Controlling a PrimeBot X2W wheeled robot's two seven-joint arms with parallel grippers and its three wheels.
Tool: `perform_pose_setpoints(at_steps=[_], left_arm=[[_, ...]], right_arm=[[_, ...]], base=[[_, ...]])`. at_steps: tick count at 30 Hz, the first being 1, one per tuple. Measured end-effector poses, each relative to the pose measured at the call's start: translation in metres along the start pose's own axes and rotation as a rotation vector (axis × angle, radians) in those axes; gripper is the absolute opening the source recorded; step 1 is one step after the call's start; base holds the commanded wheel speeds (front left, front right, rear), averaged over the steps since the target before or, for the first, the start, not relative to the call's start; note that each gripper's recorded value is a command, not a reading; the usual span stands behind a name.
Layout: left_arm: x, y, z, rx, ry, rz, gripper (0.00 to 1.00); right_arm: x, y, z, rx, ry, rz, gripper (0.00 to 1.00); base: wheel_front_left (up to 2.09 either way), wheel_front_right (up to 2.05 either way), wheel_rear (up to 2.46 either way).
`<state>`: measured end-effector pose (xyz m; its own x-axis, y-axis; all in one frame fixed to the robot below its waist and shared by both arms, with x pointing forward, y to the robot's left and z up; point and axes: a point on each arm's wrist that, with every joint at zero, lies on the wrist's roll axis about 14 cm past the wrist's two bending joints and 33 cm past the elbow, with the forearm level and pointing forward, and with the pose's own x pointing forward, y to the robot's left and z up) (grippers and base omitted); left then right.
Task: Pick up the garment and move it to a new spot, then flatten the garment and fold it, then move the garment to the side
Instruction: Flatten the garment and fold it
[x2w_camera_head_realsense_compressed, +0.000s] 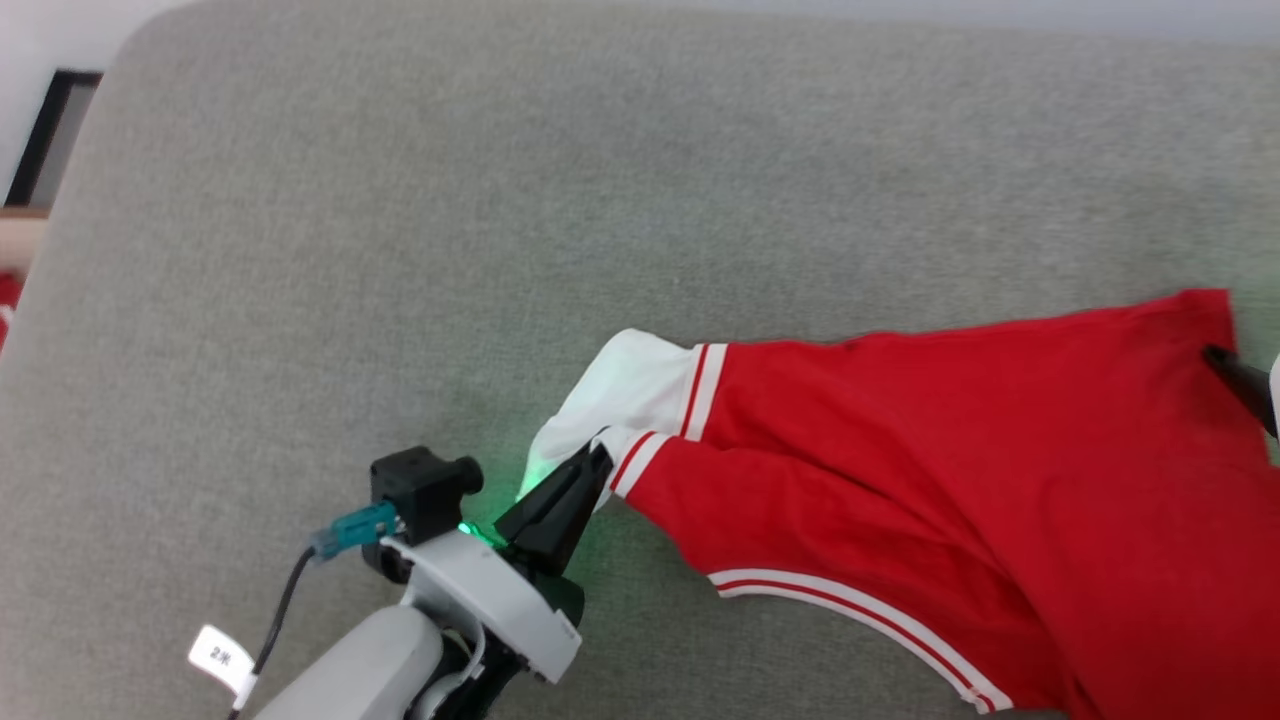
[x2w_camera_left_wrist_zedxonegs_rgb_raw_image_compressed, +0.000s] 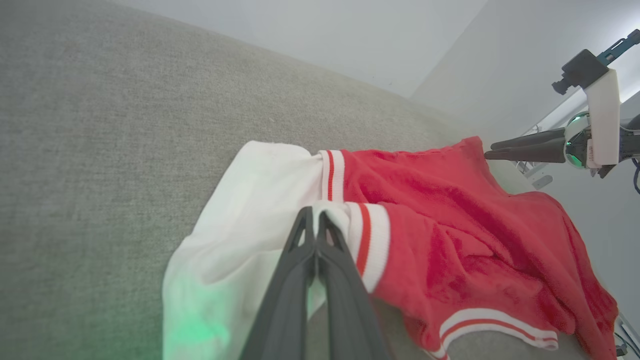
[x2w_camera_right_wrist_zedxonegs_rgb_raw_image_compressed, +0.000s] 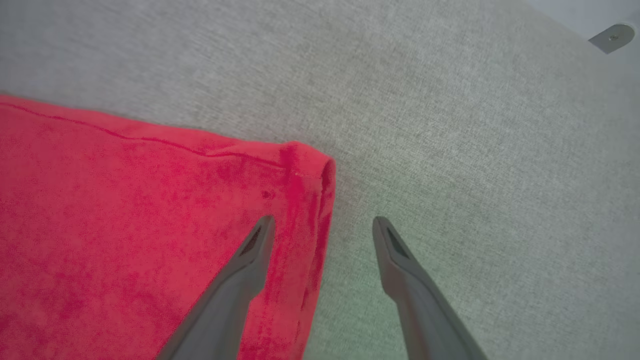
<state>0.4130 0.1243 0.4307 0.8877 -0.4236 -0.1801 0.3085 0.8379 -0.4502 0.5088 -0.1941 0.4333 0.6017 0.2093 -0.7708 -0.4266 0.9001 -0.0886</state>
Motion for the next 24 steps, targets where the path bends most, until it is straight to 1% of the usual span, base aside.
perform_pose_setpoints(at_steps=[3,5,7,8,12,15,18,20,22,24], left_arm=[[0.003,0.003,-0.003,0.001,0.012,0.006,0.0],[0.006,0.006,-0.006,-0.006,0.02,0.012,0.0],[0.01,0.008,-0.008,-0.045,0.023,0.021,0.0],[0.012,0.009,-0.009,-0.059,0.025,0.024,0.0],[0.017,0.02,-0.006,-0.067,0.026,0.04,0.0],[0.021,0.027,0.003,-0.077,0.005,0.052,0.0],[0.028,0.027,0.016,-0.087,-0.024,0.036,0.0],[0.037,0.021,0.034,-0.089,-0.064,0.006,0.0],[0.051,0.014,0.065,-0.099,-0.135,-0.031,0.0],[0.064,0.009,0.096,-0.073,-0.188,-0.066,0.0]], right_arm=[[0.02,-0.004,-0.013,0.004,0.045,-0.003,1.0],[0.031,-0.001,-0.021,0.007,0.067,0.011,1.0],[0.04,0.001,-0.021,0.023,0.067,0.027,0.31],[0.043,0.002,-0.02,0.035,0.063,0.036,0.0],[0.052,0.007,-0.015,0.071,0.029,0.063,0.0],[0.053,0.008,-0.006,0.128,-0.036,0.071,0.0],[0.048,0.004,0.012,0.208,-0.134,0.067,0.0],[0.04,-0.003,0.03,0.269,-0.223,0.057,0.0],[0.028,-0.02,0.052,0.317,-0.316,0.025,0.0],[0.014,-0.04,0.074,0.355,-0.413,-0.015,0.0]], base=[[0.0,0.0,0.0],[0.0,0.0,0.0],[0.0,0.0,0.0],[0.0,0.0,0.0],[0.0,0.0,0.0],[0.0,0.0,0.0],[0.0,0.0,0.0],[0.0,0.0,0.0],[0.0,0.0,0.0],[0.0,0.0,0.0]])
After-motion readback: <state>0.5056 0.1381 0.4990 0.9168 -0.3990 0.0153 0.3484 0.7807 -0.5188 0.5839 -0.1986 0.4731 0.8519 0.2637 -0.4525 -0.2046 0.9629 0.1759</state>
